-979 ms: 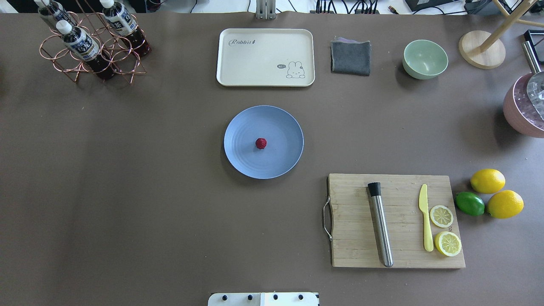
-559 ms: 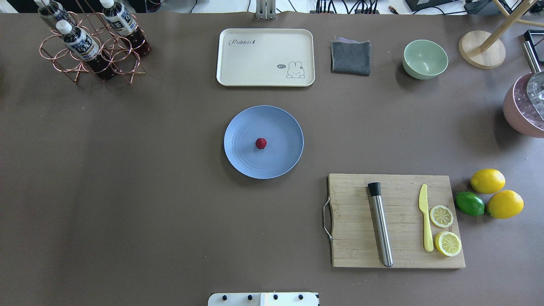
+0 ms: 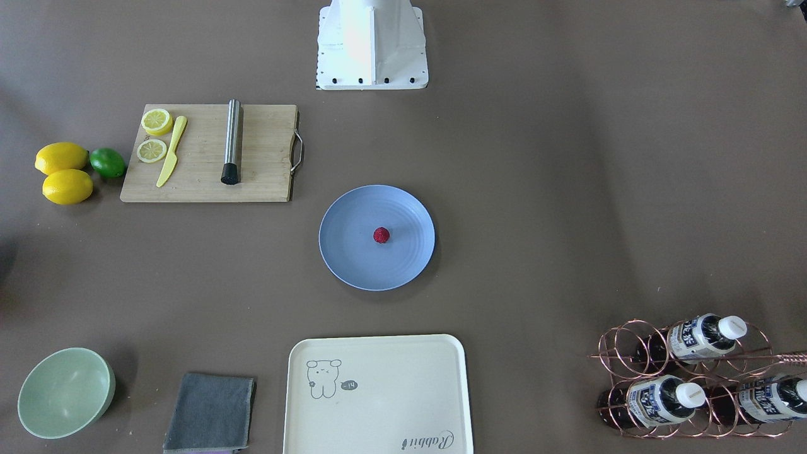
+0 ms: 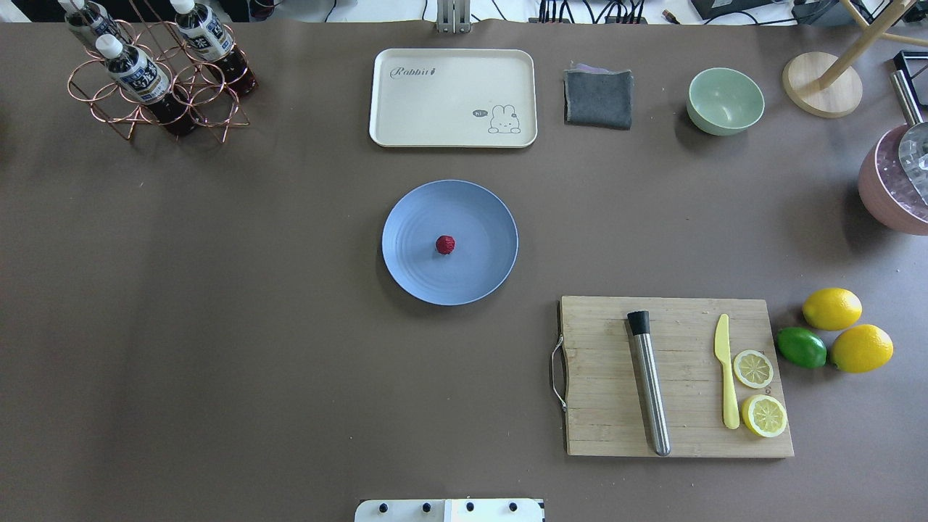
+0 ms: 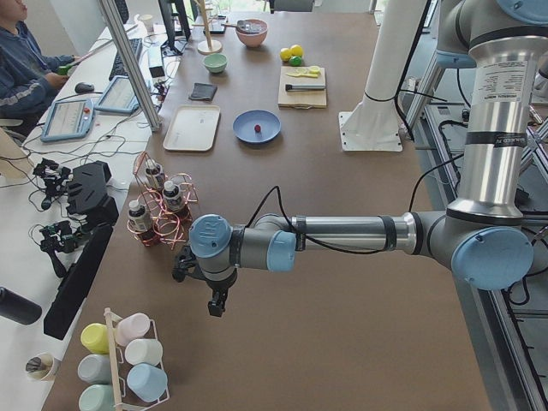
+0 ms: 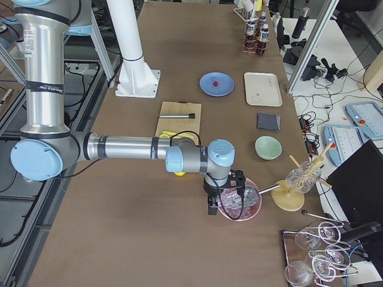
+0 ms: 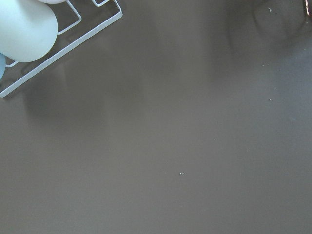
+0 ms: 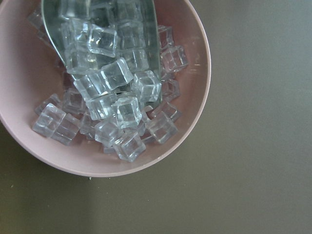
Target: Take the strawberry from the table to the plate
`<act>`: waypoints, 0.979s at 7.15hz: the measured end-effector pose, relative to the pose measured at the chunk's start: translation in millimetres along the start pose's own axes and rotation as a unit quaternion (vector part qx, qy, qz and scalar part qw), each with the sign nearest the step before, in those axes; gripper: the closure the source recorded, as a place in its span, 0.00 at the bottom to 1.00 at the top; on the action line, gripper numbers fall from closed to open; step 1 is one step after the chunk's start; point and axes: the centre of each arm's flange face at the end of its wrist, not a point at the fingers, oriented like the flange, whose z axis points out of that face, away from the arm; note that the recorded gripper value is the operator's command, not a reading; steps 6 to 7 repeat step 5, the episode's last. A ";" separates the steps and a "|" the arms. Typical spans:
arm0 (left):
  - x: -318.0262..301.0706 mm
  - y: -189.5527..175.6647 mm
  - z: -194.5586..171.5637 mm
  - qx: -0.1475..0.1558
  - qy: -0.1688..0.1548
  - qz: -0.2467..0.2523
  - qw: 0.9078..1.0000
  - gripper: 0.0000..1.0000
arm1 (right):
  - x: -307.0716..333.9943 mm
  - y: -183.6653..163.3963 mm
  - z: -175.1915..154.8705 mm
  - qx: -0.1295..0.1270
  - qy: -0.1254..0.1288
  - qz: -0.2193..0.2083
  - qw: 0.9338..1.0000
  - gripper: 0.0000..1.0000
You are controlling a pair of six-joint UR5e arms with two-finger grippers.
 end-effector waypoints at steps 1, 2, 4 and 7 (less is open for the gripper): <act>0.7 -0.6 -0.7 0.001 0.000 0.001 1.000 0.02 | 0.0 0.0 0.0 0.000 0.000 0.000 1.000 0.00; 1.4 -1.5 -1.5 0.002 0.000 0.002 1.000 0.02 | 0.0 0.0 0.0 0.000 0.000 0.000 1.000 0.00; 2.2 -2.5 -2.4 0.002 0.000 0.003 1.000 0.02 | -0.8 -1.1 -1.1 0.001 0.000 -0.001 1.000 0.00; 2.5 -3.3 -2.8 0.003 0.000 0.003 1.000 0.02 | -1.2 -1.6 -1.6 0.002 0.000 -0.001 1.000 0.00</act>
